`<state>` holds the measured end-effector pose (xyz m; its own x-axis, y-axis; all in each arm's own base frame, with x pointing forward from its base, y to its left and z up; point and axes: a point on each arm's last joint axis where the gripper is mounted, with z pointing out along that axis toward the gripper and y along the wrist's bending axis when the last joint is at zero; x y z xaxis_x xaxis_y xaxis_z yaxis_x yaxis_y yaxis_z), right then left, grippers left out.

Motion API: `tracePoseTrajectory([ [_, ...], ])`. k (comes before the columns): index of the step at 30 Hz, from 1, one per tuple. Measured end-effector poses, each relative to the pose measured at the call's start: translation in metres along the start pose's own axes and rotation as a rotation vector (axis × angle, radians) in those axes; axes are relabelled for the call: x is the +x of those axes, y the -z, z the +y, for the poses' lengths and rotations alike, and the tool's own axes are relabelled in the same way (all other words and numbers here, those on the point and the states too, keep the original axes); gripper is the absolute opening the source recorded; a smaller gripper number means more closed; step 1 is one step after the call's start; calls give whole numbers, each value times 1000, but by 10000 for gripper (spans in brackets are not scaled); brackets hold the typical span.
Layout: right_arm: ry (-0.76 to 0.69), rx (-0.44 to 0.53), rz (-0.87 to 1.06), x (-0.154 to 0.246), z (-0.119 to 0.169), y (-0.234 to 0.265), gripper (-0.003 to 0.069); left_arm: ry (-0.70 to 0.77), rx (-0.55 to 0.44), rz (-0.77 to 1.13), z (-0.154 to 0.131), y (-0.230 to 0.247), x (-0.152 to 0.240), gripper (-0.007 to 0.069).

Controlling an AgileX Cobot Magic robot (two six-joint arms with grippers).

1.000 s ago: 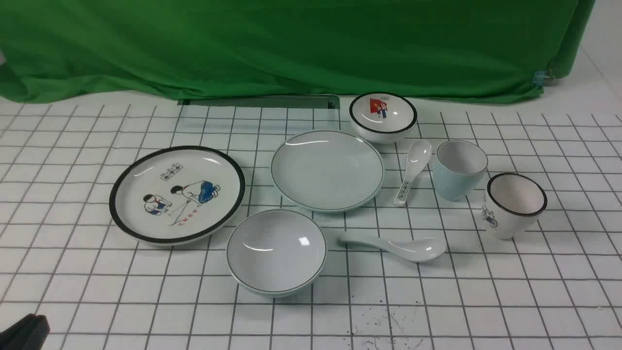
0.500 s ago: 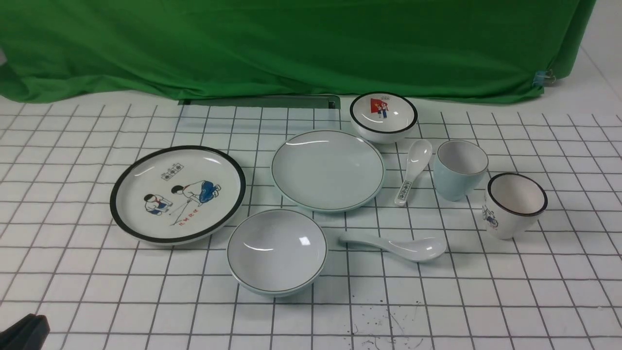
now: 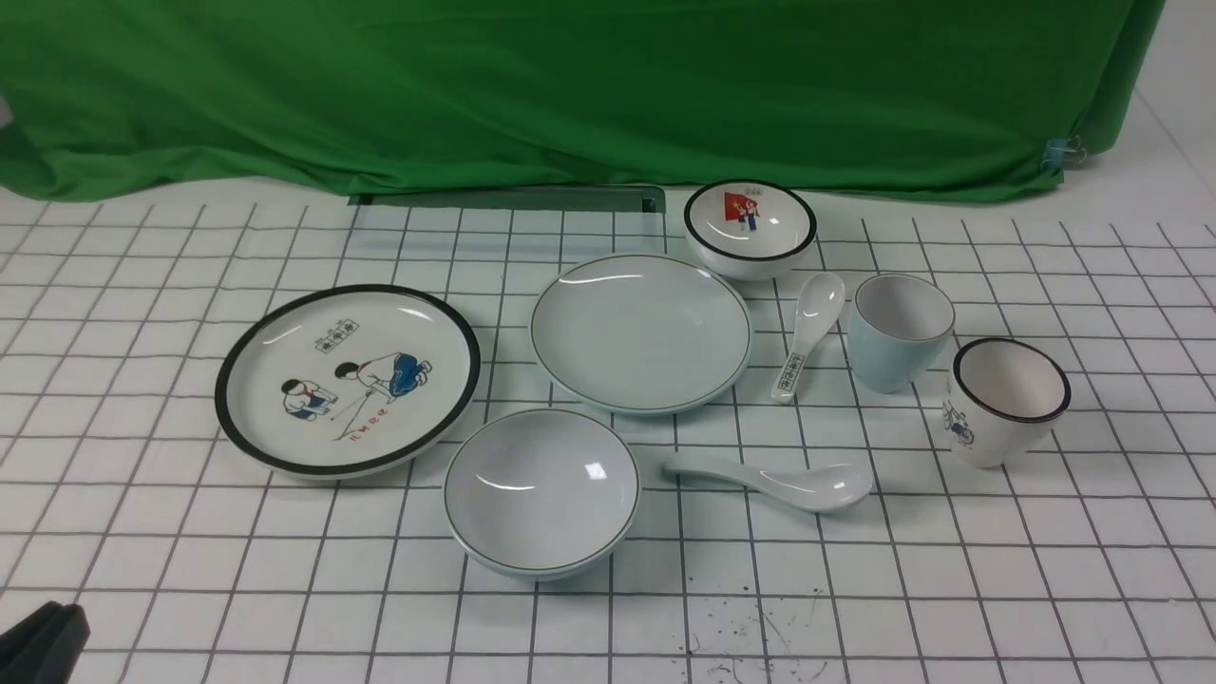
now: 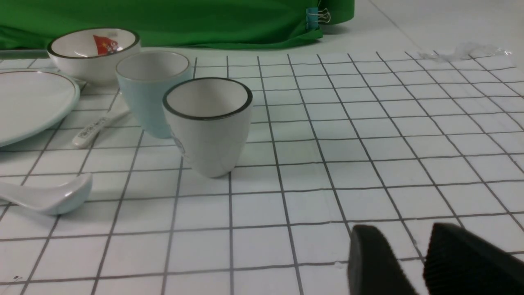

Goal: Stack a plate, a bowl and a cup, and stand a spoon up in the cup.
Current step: Use the left arm to grab a blue rice bowl

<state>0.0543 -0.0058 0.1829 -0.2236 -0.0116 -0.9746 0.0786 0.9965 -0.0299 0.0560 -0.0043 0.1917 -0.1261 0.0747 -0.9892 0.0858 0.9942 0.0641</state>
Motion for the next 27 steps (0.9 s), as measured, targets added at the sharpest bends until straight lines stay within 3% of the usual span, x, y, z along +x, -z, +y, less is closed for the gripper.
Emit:
tracePoseTrajectory([
  [7,0,-1,-8,-1,0,0,243,-3,-10,-169,1,1,-15,-29],
  [11,0,-10,-115,-10,1,1,243,-24,-20,-319,1,5,-29,-29],
  [18,-13,-56,-609,-52,4,16,243,-89,-28,-520,0,12,-45,-29],
  [21,-107,-111,-782,-64,5,27,243,-90,-25,-573,0,15,-49,-29],
  [24,-177,-156,-858,-69,6,32,241,5,7,-637,0,18,-54,-29],
  [25,-209,-178,-886,-71,6,35,234,137,60,-714,-1,22,-60,-29],
  [27,-217,-184,-891,-71,6,35,223,189,86,-756,-1,25,-63,-29],
])
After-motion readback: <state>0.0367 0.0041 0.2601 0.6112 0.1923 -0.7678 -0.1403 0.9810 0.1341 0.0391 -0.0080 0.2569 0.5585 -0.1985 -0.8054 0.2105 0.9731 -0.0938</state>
